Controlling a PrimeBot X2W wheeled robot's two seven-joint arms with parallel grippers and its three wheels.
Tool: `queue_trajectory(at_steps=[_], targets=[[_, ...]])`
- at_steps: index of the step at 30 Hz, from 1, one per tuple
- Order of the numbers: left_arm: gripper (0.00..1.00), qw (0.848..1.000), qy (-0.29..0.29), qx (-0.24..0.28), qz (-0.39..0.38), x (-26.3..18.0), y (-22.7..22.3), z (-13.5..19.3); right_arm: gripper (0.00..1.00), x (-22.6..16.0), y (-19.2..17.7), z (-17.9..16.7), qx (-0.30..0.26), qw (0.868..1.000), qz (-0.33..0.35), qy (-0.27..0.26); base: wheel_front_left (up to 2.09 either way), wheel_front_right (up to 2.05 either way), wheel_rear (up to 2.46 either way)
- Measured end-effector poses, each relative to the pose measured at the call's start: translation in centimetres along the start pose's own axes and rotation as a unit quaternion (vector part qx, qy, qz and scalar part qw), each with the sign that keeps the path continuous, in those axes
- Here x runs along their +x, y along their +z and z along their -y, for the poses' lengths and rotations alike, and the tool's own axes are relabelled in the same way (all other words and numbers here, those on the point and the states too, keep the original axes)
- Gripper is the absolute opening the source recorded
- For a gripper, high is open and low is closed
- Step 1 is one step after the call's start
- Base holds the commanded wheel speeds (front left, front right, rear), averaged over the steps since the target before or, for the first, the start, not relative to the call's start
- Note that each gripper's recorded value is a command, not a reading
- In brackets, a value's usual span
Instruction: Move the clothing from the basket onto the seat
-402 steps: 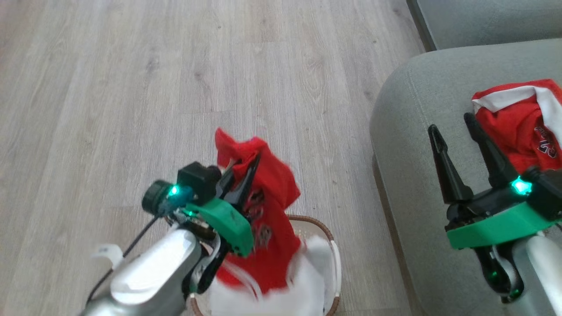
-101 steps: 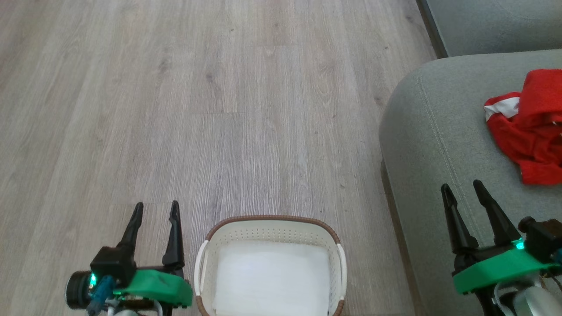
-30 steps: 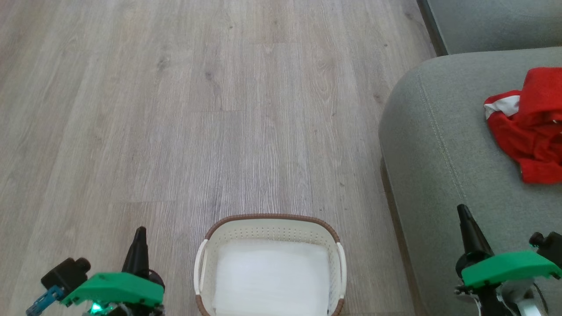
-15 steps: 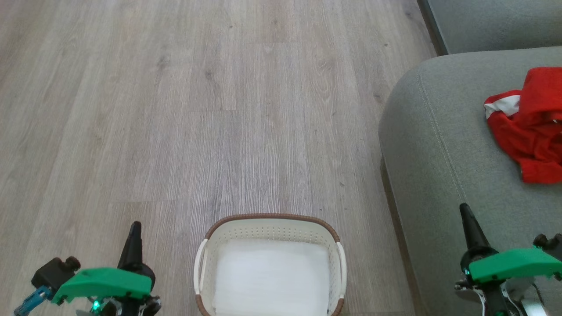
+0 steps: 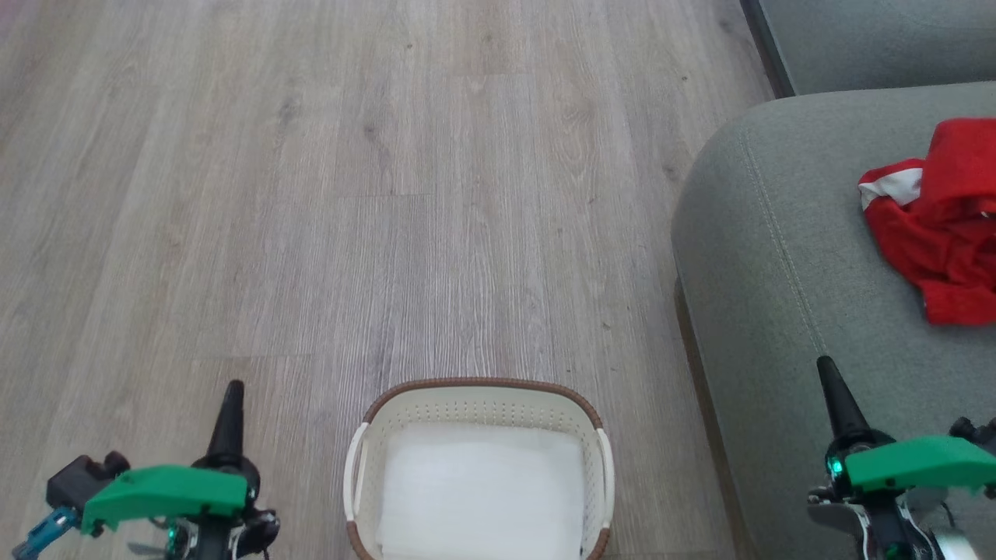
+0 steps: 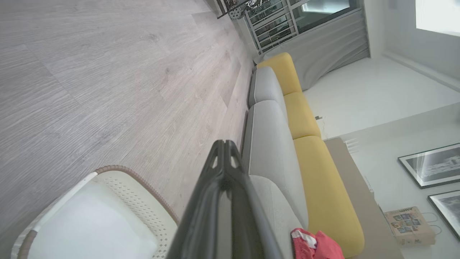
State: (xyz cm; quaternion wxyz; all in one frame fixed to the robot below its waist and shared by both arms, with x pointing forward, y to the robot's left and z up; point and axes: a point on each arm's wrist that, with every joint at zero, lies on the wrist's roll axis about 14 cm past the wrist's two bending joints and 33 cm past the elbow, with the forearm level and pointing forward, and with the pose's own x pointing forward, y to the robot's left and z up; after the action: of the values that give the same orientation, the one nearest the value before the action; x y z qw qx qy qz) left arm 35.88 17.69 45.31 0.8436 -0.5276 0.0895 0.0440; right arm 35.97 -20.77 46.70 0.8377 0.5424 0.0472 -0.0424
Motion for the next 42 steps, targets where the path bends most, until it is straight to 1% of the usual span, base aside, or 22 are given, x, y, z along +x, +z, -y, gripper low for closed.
queue_trajectory(at_steps=[10,14,22,30,40,42], targets=[[0.00,0.998,-0.003,-0.058,-0.001,0.1,0.3,0.0,0.00,0.4,0.1,-0.3,0.056,0.998,0.005,0.003,0.00,0.00,0.00],[0.00,0.997,-0.014,-0.081,0.000,0.4,0.6,0.6,0.00,0.4,0.1,-0.3,0.075,0.997,0.002,0.001,0.00,0.00,0.00],[0.00,0.992,-0.018,-0.123,0.005,0.4,1.1,0.5,0.00,0.8,0.4,-0.7,0.112,0.994,0.005,0.009,0.00,0.00,0.00],[0.00,0.984,-0.038,-0.174,0.004,0.8,1.5,1.4,0.00,0.8,0.3,-0.6,0.162,0.987,0.006,0.008,0.00,0.00,0.00],[0.00,0.973,-0.049,-0.223,0.010,0.9,2.2,1.6,0.00,1.2,0.8,-1.2,0.206,0.978,0.010,0.019,0.00,0.00,0.00],[0.00,0.973,-0.052,-0.224,0.011,1.0,2.3,1.9,0.00,1.2,0.8,-1.1,0.207,0.978,0.010,0.018,0.00,0.00,0.00]])
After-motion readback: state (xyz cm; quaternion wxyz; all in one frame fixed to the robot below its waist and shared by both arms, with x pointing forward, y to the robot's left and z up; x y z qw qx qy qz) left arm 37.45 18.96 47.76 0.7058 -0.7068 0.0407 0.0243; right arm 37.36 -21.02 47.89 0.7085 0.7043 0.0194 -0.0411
